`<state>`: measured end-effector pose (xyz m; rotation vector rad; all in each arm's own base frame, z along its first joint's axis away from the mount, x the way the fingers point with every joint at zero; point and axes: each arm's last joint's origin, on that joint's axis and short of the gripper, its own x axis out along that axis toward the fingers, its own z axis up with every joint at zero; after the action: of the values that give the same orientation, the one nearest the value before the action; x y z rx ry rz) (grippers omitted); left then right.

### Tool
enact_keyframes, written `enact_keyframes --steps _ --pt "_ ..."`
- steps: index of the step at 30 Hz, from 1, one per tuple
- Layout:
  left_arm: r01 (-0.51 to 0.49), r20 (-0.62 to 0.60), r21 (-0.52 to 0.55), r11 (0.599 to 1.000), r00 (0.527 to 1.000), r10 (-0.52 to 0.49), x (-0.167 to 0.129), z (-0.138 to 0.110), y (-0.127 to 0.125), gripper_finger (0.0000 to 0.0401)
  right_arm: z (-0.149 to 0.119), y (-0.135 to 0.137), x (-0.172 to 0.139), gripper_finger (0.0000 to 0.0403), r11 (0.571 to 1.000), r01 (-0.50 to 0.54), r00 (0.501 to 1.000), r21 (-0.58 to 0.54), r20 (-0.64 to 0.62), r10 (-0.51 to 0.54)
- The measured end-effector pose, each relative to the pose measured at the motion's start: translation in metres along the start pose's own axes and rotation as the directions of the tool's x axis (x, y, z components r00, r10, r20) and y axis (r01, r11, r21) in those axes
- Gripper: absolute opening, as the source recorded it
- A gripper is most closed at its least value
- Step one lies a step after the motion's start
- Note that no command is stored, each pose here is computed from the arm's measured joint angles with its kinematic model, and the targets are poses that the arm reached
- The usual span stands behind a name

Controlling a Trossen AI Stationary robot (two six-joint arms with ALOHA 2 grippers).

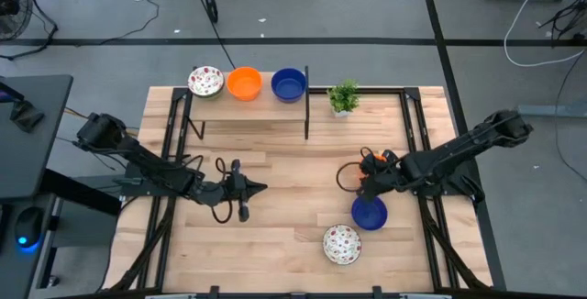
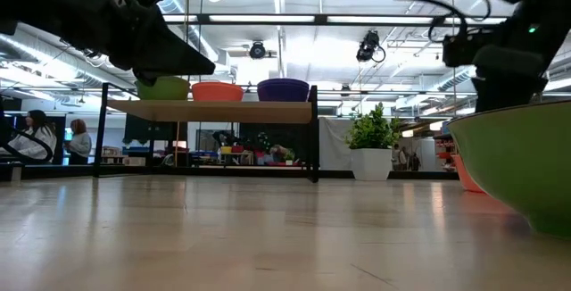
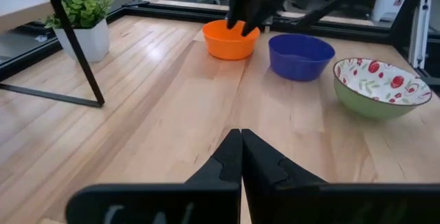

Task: Pick & Place Mini bowls
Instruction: Stack the orange bowl on top of the stacked orange bowls on the shelf

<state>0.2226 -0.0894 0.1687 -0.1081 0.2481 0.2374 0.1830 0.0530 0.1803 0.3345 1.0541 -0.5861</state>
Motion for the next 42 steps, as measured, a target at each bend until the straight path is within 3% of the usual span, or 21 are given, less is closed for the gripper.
enact_keyframes --steps 9,14,21,25,29,33,36,42 --pt "0.002 0.007 -0.006 1.0 1.0 -0.002 0.0 0.0 0.0 0.0003 -0.005 -0.01 0.02 0.0141 0.999 -0.03 0.998 0.013 -0.054 0.03" --pt "0.002 0.007 -0.006 1.0 1.0 -0.002 0.0 0.0 0.0 0.0003 -0.009 -0.009 0.025 0.0099 0.998 -0.059 0.996 -0.016 -0.071 0.058" --pt "0.003 0.011 -0.006 1.0 1.0 -0.003 0.0 0.001 -0.001 0.0003 -0.009 -0.006 0.03 0.0012 0.987 -0.078 0.995 -0.142 -0.068 0.069" --pt "0.003 0.013 -0.003 1.0 1.0 -0.003 0.001 0.001 0.0 0.0003 -0.002 0.002 0.029 0.0013 0.96 -0.143 0.989 -0.242 -0.002 0.146" --pt "0.029 0.014 0.005 1.0 0.999 -0.029 0.005 0.007 0.001 0.0003 0.01 0.016 0.026 0.0006 0.89 -0.239 0.948 -0.388 0.106 0.301" --pt "0.121 0.003 0.053 0.991 0.993 -0.121 0.024 0.021 0.002 0.0003 0.025 0.031 0.016 0.0005 0.76 -0.306 0.839 -0.573 0.216 0.5" --pt "0.176 -0.005 0.133 0.975 0.984 -0.177 0.047 0.034 -0.002 0.001 0.033 0.038 0.013 0.0005 0.686 -0.301 0.77 -0.663 0.256 0.585" --pt "0.224 -0.083 0.324 0.919 0.975 -0.208 0.085 0.059 -0.012 0.0085 0.041 0.053 0.025 0.0005 0.587 -0.278 0.771 -0.76 0.187 0.609"
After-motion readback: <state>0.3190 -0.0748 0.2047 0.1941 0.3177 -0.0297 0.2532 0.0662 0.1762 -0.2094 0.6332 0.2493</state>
